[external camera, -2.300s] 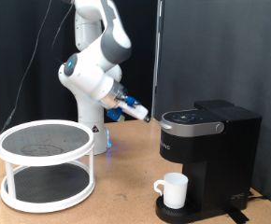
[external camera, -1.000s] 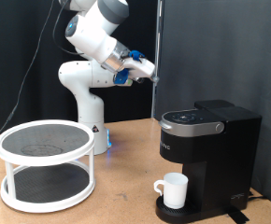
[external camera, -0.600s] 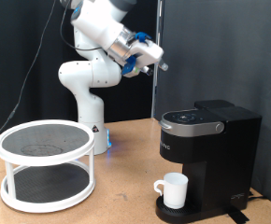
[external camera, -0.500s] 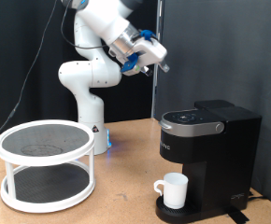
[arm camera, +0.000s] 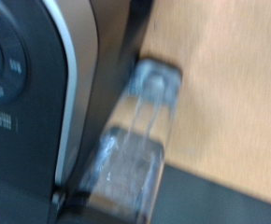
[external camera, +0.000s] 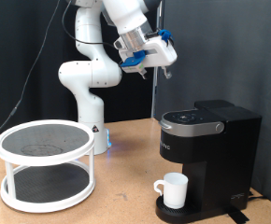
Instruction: Make a cup of coffee with the keurig machine
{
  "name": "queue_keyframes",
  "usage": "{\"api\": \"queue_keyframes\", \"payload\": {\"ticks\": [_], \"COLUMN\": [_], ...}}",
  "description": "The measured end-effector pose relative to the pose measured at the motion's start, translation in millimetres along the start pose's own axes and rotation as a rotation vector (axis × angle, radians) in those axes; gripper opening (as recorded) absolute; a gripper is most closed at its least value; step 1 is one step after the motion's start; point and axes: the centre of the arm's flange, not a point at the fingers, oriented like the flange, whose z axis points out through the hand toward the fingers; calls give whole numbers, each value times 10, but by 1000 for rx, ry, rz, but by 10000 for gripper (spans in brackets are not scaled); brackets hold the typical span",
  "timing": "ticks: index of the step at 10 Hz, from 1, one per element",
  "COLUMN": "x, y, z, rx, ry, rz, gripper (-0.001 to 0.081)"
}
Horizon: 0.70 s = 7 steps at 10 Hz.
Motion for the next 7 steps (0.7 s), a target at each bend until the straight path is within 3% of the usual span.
{"api": "queue_keyframes", "payload": {"ticks": [2, 3, 7], "x": [-190, -307, -603], "y": [30, 34, -238], "z": [20, -17, -141], "rx": [101, 126, 62], "ry": [119, 146, 174], "rz": [-6, 6, 79], "gripper": [734, 734, 734]}}
